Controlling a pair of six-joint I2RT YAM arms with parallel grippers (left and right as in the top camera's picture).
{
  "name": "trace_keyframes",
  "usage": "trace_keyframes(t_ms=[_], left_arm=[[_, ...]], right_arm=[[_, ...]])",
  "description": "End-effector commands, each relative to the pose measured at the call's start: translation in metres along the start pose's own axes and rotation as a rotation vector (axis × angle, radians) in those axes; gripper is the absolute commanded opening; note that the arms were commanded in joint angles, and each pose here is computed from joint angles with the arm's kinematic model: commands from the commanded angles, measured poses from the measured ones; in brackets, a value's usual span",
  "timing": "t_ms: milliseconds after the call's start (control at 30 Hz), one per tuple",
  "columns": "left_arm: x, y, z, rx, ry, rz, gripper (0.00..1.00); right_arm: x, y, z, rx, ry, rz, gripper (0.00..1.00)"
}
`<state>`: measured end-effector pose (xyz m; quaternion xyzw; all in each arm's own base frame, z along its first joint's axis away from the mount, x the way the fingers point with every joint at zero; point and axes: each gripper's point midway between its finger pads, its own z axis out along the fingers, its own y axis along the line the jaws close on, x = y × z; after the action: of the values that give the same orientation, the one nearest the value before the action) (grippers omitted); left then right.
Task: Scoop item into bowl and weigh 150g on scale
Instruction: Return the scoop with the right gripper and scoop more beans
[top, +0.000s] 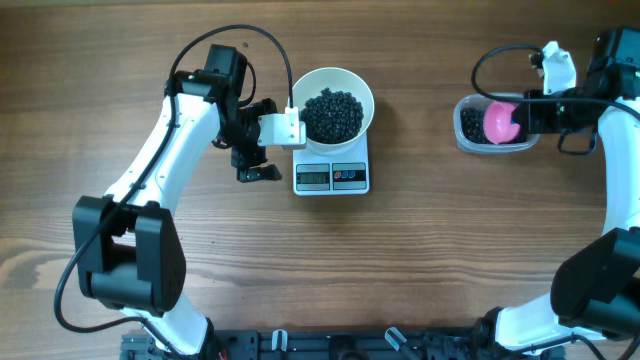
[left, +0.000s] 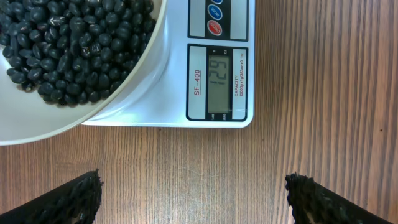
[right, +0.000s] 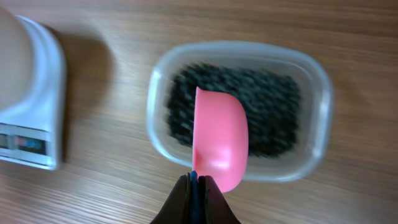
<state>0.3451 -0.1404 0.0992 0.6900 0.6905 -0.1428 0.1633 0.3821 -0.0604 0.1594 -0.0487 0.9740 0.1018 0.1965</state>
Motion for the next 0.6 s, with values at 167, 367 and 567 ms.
trace_keyframes(t_ms=[167, 367, 567], left_arm=[[-0.006, -0.001, 0.001, 0.008, -0.026, -0.004, 1.0], [-0.006, -0.001, 0.001, 0.008, -0.026, -0.004, 1.0], [-0.006, -0.001, 0.001, 0.008, -0.026, -0.004, 1.0]], right_arm=[[0.01, -0.05, 0.013, 0.266, 0.062, -0.197, 0.04], [0.044, -0.034, 0.051, 0.16, 0.108, -0.204, 0.04], [0.031, -0.002, 0.059, -0.024, 0.004, 0.056, 0.04]])
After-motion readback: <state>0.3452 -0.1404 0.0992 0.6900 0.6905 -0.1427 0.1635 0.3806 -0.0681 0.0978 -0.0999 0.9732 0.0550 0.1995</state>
